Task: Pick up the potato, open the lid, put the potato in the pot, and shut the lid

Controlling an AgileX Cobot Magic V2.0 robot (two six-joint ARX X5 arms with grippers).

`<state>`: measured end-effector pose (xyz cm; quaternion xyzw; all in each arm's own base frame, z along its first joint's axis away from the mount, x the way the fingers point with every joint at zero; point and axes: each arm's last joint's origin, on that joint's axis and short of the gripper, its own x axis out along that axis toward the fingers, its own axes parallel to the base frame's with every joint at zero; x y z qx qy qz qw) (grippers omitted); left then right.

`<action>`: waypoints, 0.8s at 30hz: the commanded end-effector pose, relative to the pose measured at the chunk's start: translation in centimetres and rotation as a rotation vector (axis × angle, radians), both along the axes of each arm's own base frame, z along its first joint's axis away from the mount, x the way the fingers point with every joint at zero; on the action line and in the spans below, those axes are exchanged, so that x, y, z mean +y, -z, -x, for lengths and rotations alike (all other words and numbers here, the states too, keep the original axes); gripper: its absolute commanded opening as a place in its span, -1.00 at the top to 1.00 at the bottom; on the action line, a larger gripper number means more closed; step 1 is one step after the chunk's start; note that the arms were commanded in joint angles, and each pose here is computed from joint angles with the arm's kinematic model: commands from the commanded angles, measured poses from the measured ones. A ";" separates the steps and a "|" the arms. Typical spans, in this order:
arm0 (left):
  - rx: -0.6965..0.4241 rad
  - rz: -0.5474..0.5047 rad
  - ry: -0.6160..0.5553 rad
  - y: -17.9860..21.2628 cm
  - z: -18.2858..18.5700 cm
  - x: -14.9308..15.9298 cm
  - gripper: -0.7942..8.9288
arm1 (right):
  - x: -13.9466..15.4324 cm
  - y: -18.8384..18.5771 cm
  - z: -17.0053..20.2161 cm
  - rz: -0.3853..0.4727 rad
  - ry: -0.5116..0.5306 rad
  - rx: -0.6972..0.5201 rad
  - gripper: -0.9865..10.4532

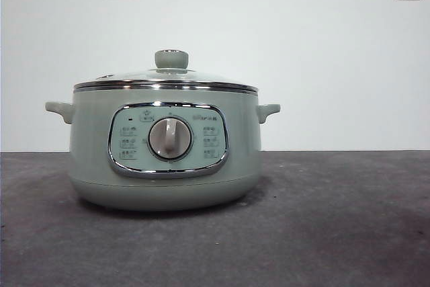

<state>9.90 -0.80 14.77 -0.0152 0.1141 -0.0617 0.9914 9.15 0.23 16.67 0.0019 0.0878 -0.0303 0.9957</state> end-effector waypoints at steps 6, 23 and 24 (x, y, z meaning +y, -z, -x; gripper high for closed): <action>0.014 -0.007 0.003 0.4 0.0 0.0 0.84 | 0.0 1.5 -0.3 -0.003 0.001 0.024 0.82; 0.017 -0.007 0.002 0.4 -0.1 0.0 0.84 | 0.0 1.5 -0.3 -0.004 -0.002 0.023 0.82; 0.017 -0.007 0.002 0.4 -0.1 0.0 0.84 | 0.0 1.5 -0.3 -0.003 -0.002 0.023 0.82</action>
